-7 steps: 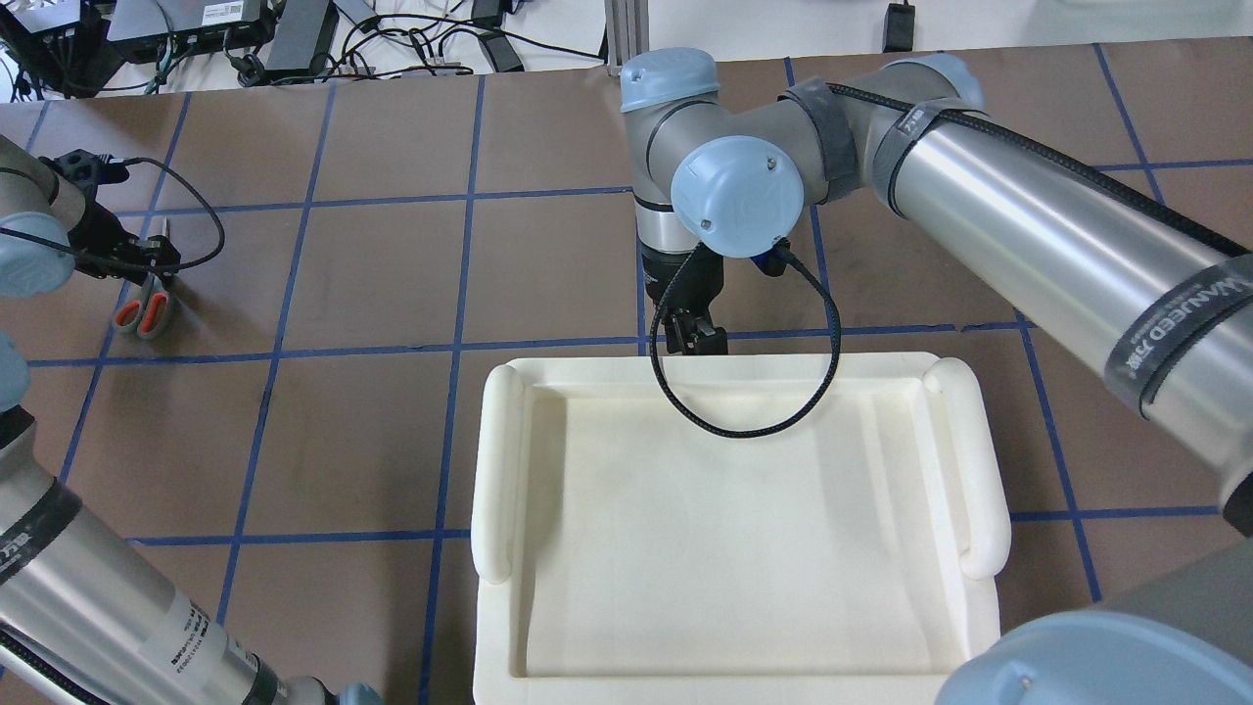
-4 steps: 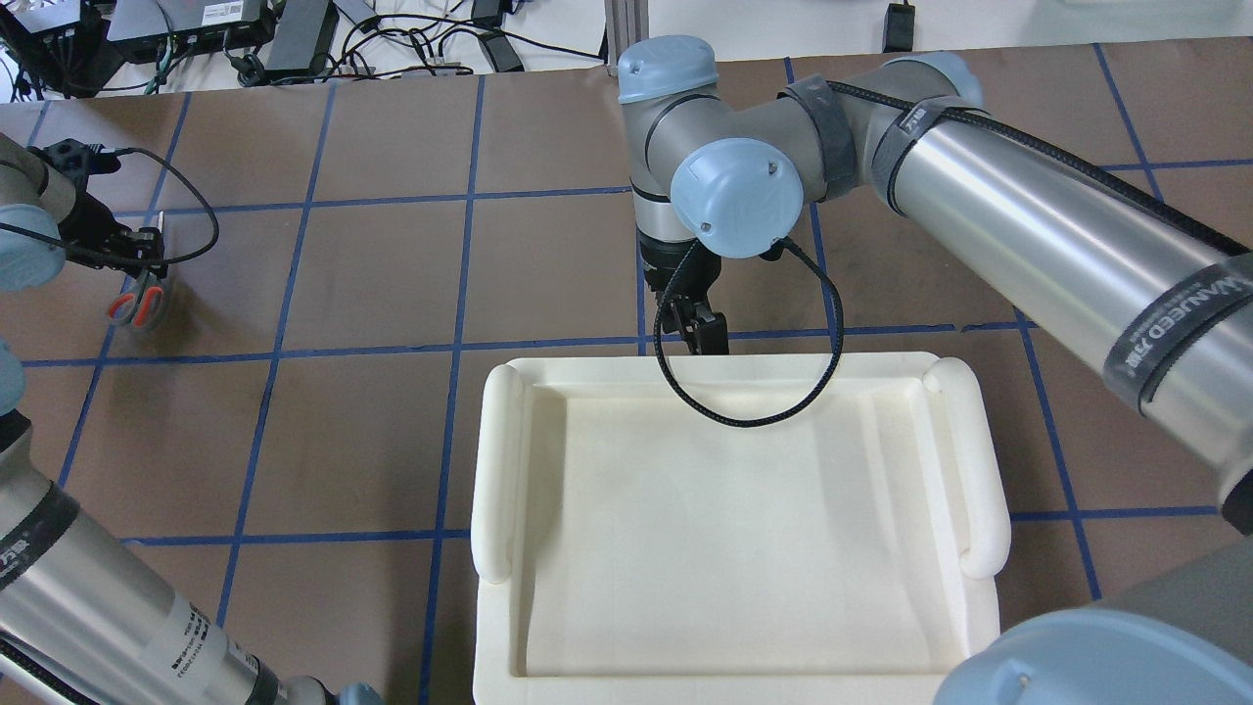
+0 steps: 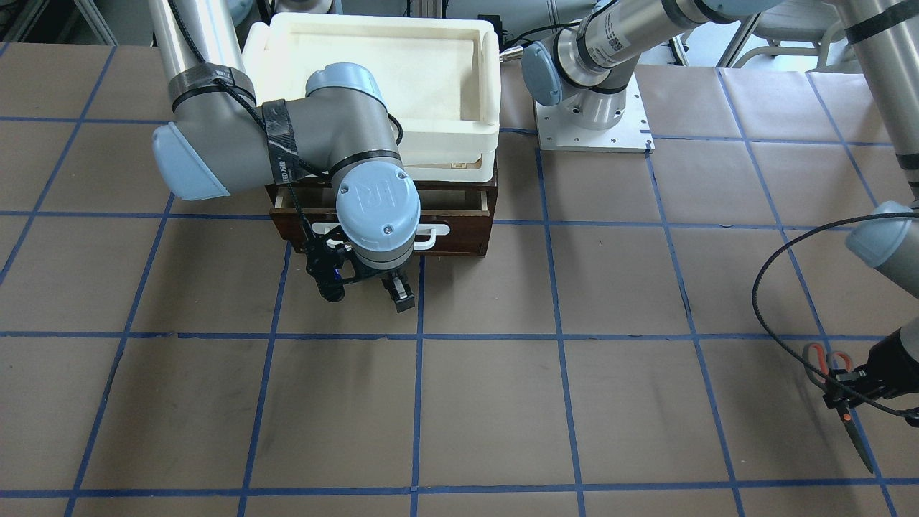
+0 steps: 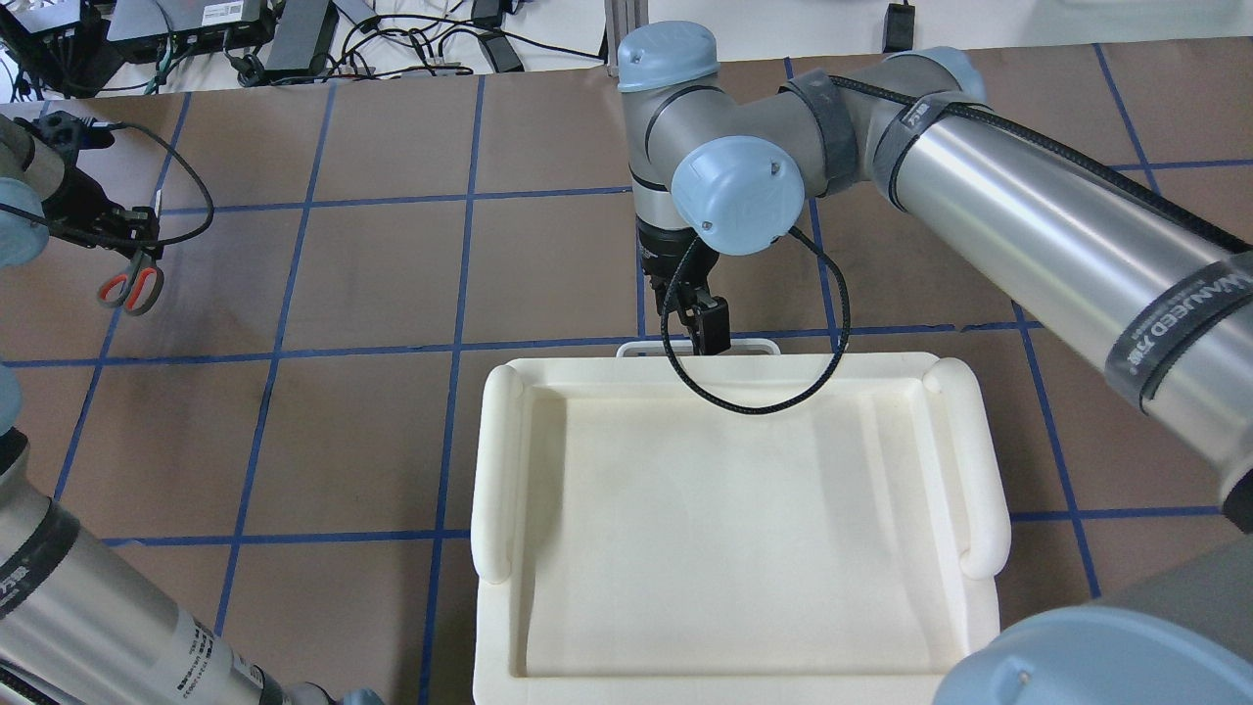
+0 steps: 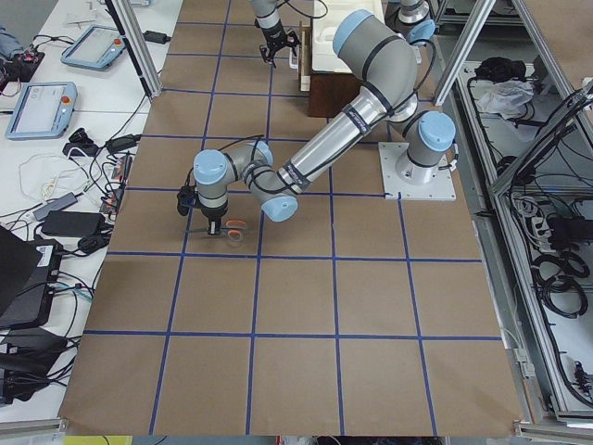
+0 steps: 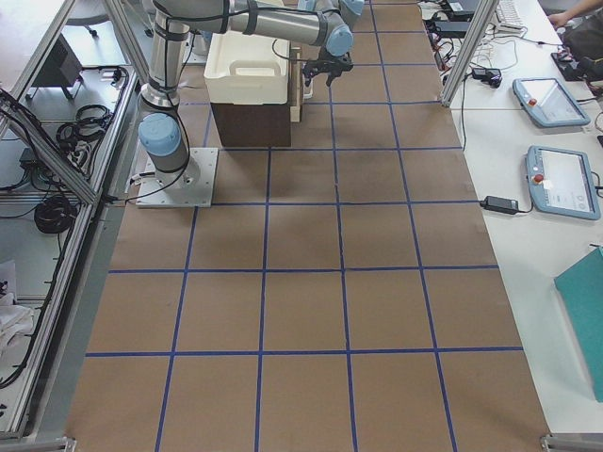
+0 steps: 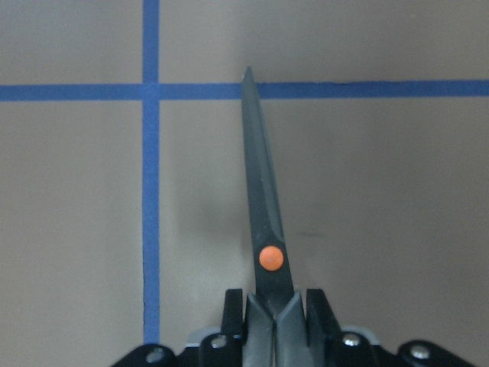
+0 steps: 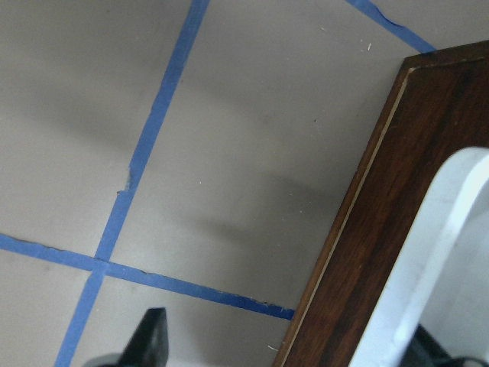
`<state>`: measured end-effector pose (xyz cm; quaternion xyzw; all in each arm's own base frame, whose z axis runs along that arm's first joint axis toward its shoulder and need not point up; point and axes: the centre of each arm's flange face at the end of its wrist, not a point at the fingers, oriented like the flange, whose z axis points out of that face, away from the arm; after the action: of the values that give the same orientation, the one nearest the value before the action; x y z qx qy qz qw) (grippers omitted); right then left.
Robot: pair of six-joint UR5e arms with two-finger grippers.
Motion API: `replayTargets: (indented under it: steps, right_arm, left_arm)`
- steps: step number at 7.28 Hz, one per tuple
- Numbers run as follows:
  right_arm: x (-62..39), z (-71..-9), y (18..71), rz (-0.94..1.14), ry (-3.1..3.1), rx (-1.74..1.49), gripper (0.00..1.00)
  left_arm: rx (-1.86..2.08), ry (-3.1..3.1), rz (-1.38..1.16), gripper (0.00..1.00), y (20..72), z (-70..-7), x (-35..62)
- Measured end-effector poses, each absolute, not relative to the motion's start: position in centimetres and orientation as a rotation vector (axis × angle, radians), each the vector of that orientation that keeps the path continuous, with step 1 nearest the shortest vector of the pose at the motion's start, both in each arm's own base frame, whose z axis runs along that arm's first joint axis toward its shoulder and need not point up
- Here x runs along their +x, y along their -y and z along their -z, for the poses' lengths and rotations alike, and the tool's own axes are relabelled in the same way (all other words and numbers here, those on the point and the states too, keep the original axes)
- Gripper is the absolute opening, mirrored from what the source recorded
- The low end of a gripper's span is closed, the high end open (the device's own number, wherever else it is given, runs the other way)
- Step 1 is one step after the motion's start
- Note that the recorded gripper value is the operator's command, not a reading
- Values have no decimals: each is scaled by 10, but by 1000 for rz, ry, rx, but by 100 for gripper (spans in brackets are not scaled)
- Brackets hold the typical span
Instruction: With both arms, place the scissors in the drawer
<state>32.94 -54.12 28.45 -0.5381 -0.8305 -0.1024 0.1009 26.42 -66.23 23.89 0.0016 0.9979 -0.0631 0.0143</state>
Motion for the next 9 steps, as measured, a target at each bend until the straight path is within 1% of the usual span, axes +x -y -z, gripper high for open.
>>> replayTargets:
  steps: [3, 5, 7, 9]
  right_arm:
    - [328, -290, 554, 259, 2500, -1572, 100]
    - [331, -286, 565, 244, 2517, -1573, 100]
    - [332, -284, 573, 237, 2533, -1565, 100]
    - [332, -289, 582, 216, 2556, -1568, 100]
  left_arm:
    - [282, -3104, 186, 18, 665, -307, 184]
    - [596, -3050, 205, 18, 667, -347, 105]
    - [961, -2949, 204, 17, 663, -369, 40]
    - [1253, -2851, 166, 14, 653, -382, -16]
